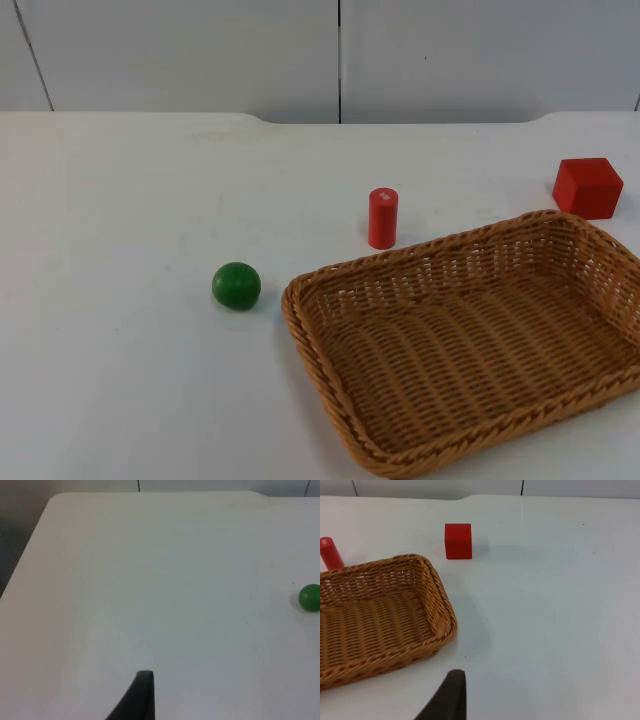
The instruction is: Pick up the basket with the left hand and place the object to the left of the red cylinder into the basket with the right hand.
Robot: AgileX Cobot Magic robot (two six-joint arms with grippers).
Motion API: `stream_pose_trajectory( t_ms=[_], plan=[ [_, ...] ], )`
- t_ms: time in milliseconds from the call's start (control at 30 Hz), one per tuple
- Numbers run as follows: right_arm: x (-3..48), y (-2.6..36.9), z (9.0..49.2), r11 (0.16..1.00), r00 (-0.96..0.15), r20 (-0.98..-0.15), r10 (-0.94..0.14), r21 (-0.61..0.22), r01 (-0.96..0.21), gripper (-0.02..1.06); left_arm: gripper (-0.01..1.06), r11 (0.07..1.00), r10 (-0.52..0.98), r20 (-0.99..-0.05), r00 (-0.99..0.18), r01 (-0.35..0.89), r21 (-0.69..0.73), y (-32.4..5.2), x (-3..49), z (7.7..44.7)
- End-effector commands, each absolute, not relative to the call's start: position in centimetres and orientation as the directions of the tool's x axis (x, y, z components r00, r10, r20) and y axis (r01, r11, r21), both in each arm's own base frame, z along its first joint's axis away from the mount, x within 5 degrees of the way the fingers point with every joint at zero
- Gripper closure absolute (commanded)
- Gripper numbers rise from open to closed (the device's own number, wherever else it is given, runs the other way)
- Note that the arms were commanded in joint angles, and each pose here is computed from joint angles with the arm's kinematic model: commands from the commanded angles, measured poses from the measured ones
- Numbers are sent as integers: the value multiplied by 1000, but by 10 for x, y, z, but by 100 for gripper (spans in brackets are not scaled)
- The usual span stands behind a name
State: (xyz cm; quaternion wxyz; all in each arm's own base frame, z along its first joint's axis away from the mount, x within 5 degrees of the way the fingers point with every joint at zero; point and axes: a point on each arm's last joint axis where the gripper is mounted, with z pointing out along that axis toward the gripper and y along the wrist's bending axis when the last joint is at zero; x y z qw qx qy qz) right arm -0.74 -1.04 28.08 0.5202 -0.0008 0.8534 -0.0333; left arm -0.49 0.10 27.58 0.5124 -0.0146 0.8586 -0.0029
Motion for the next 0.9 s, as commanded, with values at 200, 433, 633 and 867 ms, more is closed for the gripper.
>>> stream_pose_trajectory(
  t_ms=[200,433,633,867],
  plan=[
    [-3,-6,289,1000,-444,-896,-17,-24,9,-1,0,999,-36,-880,-473,-25,-27,1,-1,281],
    [36,-3,323,1000,-459,-888,-17,-16,-6,-1,0,998,-56,-868,-494,-9,-59,-2,32,303],
    [82,0,343,1000,-524,-852,-21,-17,-13,-1,0,996,-77,-823,-563,-7,-88,-4,78,313],
    [137,4,333,1000,-627,-779,-26,-15,-23,-1,0,994,-91,-763,-639,-17,-104,-5,116,312]
  ],
)
